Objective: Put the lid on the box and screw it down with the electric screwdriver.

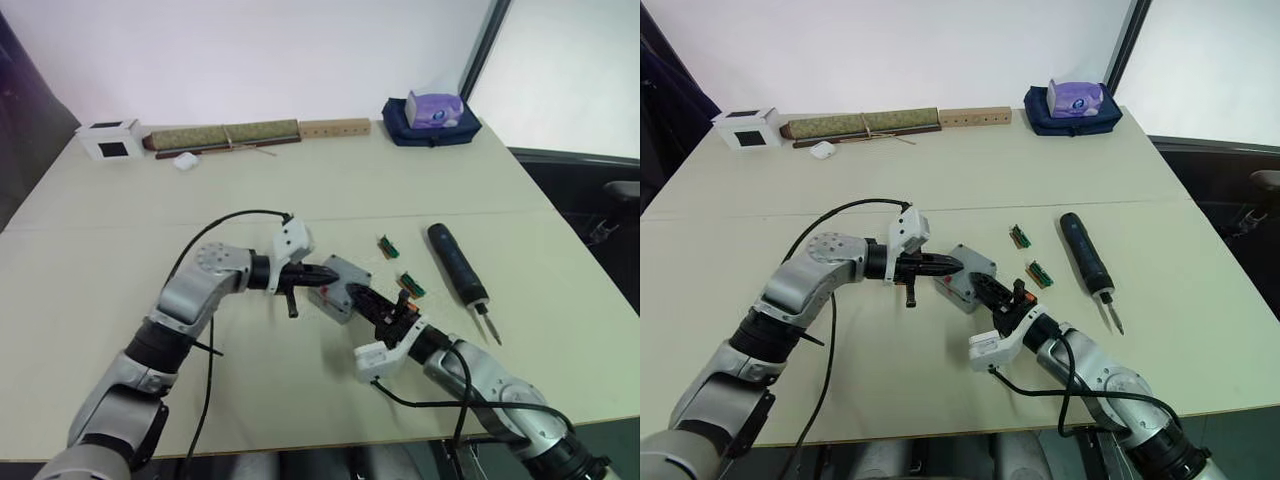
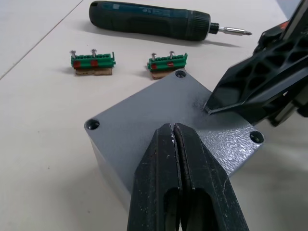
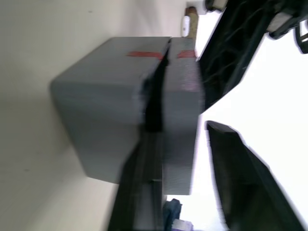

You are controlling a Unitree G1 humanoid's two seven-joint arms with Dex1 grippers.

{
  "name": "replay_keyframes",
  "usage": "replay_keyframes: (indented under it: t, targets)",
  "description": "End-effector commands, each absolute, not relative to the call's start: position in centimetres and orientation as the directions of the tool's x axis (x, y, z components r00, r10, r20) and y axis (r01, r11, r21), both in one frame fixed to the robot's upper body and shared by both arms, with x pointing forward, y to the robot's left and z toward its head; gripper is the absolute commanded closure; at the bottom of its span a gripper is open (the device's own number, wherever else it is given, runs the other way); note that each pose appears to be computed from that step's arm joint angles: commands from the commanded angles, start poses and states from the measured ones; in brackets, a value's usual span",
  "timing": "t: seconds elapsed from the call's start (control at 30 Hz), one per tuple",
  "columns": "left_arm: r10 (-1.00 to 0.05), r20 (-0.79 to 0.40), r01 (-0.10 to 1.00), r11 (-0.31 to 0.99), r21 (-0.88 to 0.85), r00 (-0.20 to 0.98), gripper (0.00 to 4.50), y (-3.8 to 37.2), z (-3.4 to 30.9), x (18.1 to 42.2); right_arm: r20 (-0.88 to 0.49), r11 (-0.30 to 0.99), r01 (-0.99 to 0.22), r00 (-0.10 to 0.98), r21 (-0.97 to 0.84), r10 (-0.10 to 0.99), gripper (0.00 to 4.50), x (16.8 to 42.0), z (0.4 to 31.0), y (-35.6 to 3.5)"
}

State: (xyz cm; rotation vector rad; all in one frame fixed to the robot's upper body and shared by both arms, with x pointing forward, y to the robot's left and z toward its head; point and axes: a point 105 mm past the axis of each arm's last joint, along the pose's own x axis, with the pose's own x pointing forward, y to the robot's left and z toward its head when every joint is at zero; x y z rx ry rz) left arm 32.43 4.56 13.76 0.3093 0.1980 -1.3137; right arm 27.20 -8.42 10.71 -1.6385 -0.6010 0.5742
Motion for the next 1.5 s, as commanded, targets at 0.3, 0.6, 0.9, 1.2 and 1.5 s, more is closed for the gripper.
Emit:
replay_keyframes:
  t: [0.3,0.6,0.9,1.2,1.5]
  targets:
    - [-0.862,-0.444,0.967,0.248,0.051,0.245,4.5,5.2,10.3,32.3,-0.11,-0.189,0.038,0.693,-0.981,0.713,0.02,26.5,10.2,-9.7]
    - [-0.825,-0.499,0.957,0.288,0.032,0.265,4.5,5.9,8.0,32.7,-0.114,-0.212,0.071,0.66,-0.975,0.743,0.02,26.5,11.3,-11.1]
    - [-0.803,-0.533,0.954,0.3,0.025,0.267,4.5,6.0,6.8,32.8,-0.109,-0.209,0.086,0.633,-0.974,0.767,0.02,26.1,11.8,-11.5]
    - [-0.796,-0.546,0.952,0.304,0.014,0.262,4.5,6.1,6.3,32.8,-0.105,-0.206,0.103,0.595,-0.973,0.797,0.02,25.3,12.4,-11.8]
    - [-0.813,-0.529,0.958,0.287,0.001,0.244,4.5,5.7,6.4,32.6,-0.089,-0.167,0.076,0.597,-0.983,0.797,0.02,25.0,12.2,-12.4]
